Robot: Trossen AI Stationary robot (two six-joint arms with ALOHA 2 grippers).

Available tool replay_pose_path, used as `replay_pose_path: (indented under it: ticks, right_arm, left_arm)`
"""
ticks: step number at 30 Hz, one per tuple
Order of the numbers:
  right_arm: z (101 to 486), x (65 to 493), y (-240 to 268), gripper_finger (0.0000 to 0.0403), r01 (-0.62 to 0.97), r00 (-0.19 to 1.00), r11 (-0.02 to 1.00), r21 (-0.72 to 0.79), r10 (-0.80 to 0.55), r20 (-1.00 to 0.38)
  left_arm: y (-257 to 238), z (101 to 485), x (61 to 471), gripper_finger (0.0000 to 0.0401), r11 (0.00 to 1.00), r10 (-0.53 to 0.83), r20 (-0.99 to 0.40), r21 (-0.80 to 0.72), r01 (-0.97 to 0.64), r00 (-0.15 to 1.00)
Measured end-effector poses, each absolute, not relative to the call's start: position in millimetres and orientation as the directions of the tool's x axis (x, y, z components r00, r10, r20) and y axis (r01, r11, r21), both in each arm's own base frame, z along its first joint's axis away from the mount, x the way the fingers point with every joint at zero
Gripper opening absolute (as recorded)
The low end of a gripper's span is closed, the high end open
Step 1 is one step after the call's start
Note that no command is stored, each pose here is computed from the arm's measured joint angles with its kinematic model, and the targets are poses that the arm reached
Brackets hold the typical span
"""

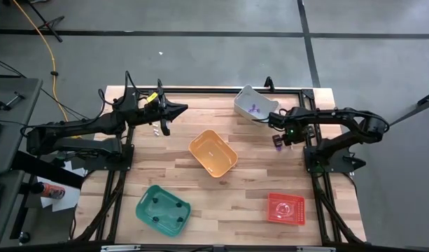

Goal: Sort Halloween decoration
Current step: Put the white bone toy into the yellow bin

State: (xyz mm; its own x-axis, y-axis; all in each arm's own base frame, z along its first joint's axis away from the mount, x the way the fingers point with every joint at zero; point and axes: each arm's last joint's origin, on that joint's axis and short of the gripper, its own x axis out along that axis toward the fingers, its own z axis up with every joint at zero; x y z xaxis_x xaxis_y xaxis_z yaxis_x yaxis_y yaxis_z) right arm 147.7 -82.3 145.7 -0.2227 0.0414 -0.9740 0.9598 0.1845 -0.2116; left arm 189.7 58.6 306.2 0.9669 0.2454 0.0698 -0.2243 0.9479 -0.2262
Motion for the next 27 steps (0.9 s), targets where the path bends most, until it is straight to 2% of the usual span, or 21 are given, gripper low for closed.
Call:
replay_pose_path:
  ticks: [3, 6, 15, 19, 27]
  right_arm:
    - [143, 148, -81, 0.0134, 0.967, -0.19, 0.185, -0.174, 0.071, -0.979]
    - [136, 145, -78, 0.0145, 0.97, -0.181, 0.18, -0.16, 0.102, -0.978]
    - [127, 141, -76, 0.0133, 0.976, -0.163, 0.161, -0.145, 0.103, -0.981]
    - [127, 141, -76, 0.0109, 0.977, -0.153, 0.163, -0.136, 0.099, -0.983]
    - [127, 143, -77, 0.0009, 0.976, -0.131, 0.186, -0.109, 0.108, -0.986]
  left_arm:
    - [59, 306, 190, 0.0, 0.948, 0.245, 0.07, -0.226, -0.224, 0.967]
    - [59, 306, 190, 0.0, 0.948, 0.245, 0.07, -0.226, -0.224, 0.967]
    - [59, 306, 190, 0.0, 0.948, 0.245, 0.069, -0.226, -0.224, 0.967]
    - [59, 306, 190, 0.0, 0.948, 0.245, 0.069, -0.226, -0.224, 0.967]
    - [59, 306, 190, 0.0, 0.948, 0.245, 0.069, -0.226, -0.224, 0.967]
